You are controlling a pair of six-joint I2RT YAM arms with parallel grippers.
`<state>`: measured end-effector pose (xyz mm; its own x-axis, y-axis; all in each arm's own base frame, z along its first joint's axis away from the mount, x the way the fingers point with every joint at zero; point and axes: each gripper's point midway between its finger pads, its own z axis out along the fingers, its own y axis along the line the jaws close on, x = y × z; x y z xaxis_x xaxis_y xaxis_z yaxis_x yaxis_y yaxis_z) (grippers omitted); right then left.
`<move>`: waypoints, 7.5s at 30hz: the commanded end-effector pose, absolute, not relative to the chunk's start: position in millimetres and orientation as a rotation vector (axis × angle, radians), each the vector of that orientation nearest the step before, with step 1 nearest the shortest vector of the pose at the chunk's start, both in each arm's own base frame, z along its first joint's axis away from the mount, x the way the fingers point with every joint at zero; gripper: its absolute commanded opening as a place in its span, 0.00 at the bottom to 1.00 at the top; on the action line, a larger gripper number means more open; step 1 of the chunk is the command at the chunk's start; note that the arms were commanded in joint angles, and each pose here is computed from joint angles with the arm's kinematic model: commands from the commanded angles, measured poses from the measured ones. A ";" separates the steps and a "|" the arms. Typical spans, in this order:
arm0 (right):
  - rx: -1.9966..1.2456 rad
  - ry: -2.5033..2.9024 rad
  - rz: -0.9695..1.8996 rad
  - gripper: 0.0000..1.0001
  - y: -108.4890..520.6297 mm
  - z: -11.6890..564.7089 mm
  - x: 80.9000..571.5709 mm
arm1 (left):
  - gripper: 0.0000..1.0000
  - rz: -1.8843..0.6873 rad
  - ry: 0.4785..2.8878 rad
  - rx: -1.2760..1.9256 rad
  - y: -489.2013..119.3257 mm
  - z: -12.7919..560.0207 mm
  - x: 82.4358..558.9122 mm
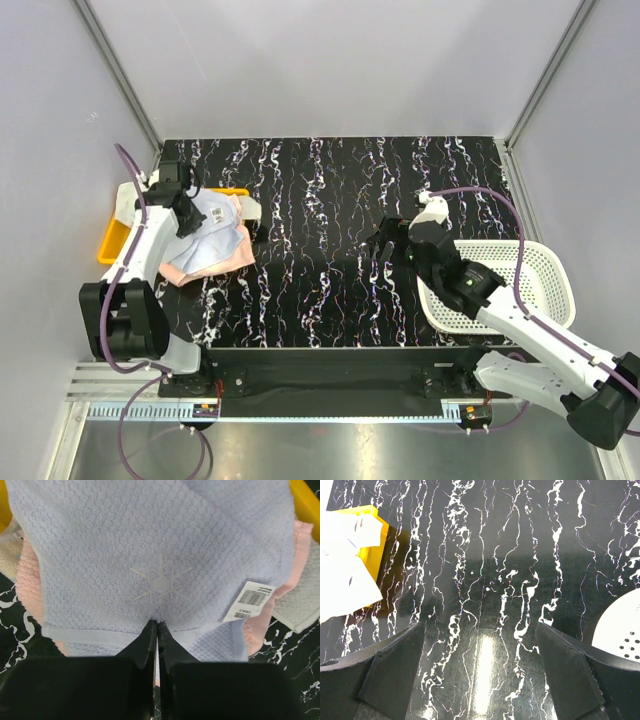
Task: Fold and stack the towels
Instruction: Grab crumpled towel, then move the towel to the center of the board, then flatten out the crumpled towel
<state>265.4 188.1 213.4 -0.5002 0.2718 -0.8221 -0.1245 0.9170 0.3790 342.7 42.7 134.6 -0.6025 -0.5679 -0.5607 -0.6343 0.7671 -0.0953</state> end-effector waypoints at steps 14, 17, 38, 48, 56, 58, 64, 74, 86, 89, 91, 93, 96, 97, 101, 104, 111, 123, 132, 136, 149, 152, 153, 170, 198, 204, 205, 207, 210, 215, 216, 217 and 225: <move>0.146 1.953 0.397 1.00 183.7 259.2 288.6 | 0.00 -0.085 2.166 -0.325 -97.6 319.2 374.2; 0.147 1.933 0.381 1.00 185.7 275.6 296.8 | 0.00 -0.158 2.143 -0.215 -141.1 340.8 373.7; 0.221 1.919 0.233 1.00 144.7 339.9 362.5 | 0.00 -0.592 1.737 0.032 -262.6 489.5 410.7; 0.224 1.981 0.227 1.00 143.1 301.8 356.1 | 0.00 -0.620 1.988 -0.075 -256.1 325.0 347.0; 0.208 2.122 0.267 1.00 155.0 228.3 344.4 | 0.00 -0.573 2.257 -0.104 -254.2 197.2 226.5; 0.199 2.158 0.278 1.00 159.4 211.2 343.1 | 0.00 -0.570 2.348 -0.119 -249.5 160.9 186.2; 0.193 2.253 0.372 0.99 184.8 168.0 347.0 | 0.00 -0.506 2.450 -0.136 -235.0 116.6 136.6; 0.156 2.265 0.524 0.92 222.2 159.3 292.3 | 0.00 -0.500 2.436 0.075 -272.3 127.6 148.0; 0.128 2.356 0.618 0.86 222.6 124.1 205.2 | 0.80 -0.438 2.489 0.049 -242.6 117.7 151.2; 0.097 2.396 0.600 0.80 230.8 105.3 192.7 | 0.80 -0.396 2.489 -0.026 -224.4 119.9 149.8; 0.086 2.416 0.599 0.77 238.0 95.5 187.8 | 0.73 -0.382 2.508 -0.056 -216.5 113.4 146.6; 0.048 2.430 0.594 0.70 245.8 87.9 178.9 | 0.60 -0.370 2.530 -0.080 -210.4 106.8 142.0; 0.009 2.447 0.598 0.68 259.6 77.8 171.2 | 0.44 -0.316 2.566 -0.109 -197.9 91.3 137.5; -0.003 2.454 0.590 0.69 264.5 72.3 170.4 | 0.41 -0.313 2.580 -0.113 -196.2 87.9 136.3; -0.049 2.450 0.594 0.69 281.0 65.7 166.2 | 0.36 -0.313 2.601 -0.132 -191.3 74.8 133.3; -0.074 2.447 0.602 0.69 290.3 60.2 163.9 | 0.34 -0.315 2.612 -0.137 -189.9 68.0 134.4; -0.110 2.433 0.594 0.70 306.9 53.1 172.0 | 0.42 -0.298 2.628 -0.143 -185.8 48.6 146.8; -0.095 2.441 0.473 0.03 301.4 55.7 182.2 | 0.54 -0.338 2.586 -0.073 -206.4 64.8 185.1; -0.023 2.356 0.335 0.00 252.4 104.3 208.8 | 0.66 -0.442 2.528 0.013 -223.4 92.9 201.3; 0.000 2.307 0.279 0.00 236.1 133.7 233.5 | 0.67 -0.494 2.523 0.029 -229.2 97.9 198.9; -0.045 2.247 0.256 0.00 246.8 189.4 299.3 | 0.57 -0.753 2.462 0.151 -263.1 104.2 190.5; -0.064 2.250 0.240 0.00 255.1 194.0 311.3 | 0.57 -0.771 2.460 0.140 -272.2 99.6 190.7; -0.072 2.259 0.228 0.00 257.3 191.0 315.0 | 0.57 -0.748 2.456 0.120 -273.7 96.0 193.1; -0.044 2.223 0.288 0.00 267.9 228.6 328.8 | 0.67 -0.249 2.401 -0.206 -239.3 66.0 250.0; 0.127 2.290 0.128 0.00 202.7 151.7 431.7 | 0.11 -0.244 2.260 -0.227 -245.7 114.9 435.2; 0.188 2.372 0.101 0.00 177.3 107.5 436.8 | 0.52 -0.295 2.267 -0.197 -249.0 126.6 417.0; 0.197 2.375 0.106 0.00 175.9 104.5 436.5 | 0.64 -0.302 2.257 -0.197 -249.0 131.7 412.2; 0.206 2.391 0.107 0.00 173.0 96.2 432.9 | 0.66 -0.286 2.267 -0.196 -251.4 125.8 400.6; 0.212 2.397 0.118 0.00 173.7 89.5 432.7 | 0.67 -0.303 2.301 -0.200 -261.2 111.4 378.7; 0.216 2.420 0.131 0.00 176.7 82.6 431.3 | 0.60 -0.284 2.387 -0.259 -276.9 78.5 357.1; 0.215 2.431 0.133 0.00 176.2 78.6 427.7 | 0.58 -0.283 2.404 -0.314 -278.1 69.2 354.8; 0.217 2.428 0.138 0.00 176.1 79.4 426.8 | 0.57 -0.285 2.412 -0.346 -278.2 64.4 352.7; 0.242 2.459 0.166 0.00 173.3 68.0 407.3 | 0.54 -0.314 2.433 -0.556 -286.6 38.5 345.1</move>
